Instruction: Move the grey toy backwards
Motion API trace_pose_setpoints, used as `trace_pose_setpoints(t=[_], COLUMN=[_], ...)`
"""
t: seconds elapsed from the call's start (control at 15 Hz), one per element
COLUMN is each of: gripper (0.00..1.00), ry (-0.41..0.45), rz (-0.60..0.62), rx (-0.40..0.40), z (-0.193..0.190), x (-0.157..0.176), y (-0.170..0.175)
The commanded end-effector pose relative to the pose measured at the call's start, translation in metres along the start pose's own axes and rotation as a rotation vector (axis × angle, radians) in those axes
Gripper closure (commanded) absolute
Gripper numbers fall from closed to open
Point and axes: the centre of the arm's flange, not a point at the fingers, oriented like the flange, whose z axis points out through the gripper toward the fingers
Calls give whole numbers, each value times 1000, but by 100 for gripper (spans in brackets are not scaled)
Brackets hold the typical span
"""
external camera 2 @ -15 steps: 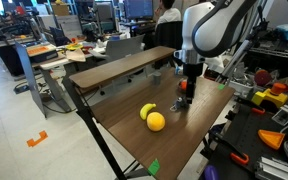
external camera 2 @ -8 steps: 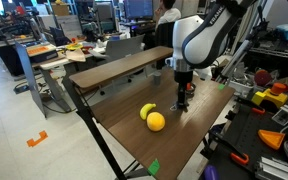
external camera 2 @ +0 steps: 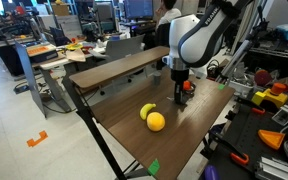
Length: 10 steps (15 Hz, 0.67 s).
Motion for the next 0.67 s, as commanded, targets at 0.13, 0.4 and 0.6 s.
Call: trace_pose_setpoints(t=[0.13, 0.4, 0.6], gripper=[97, 97, 97], ry=[27, 148, 256], rz=[-2, -3, -1], rx=[-23, -46, -33], z=[-12, -36, -66], x=[-2, 3, 34], y=[-1, 4, 14])
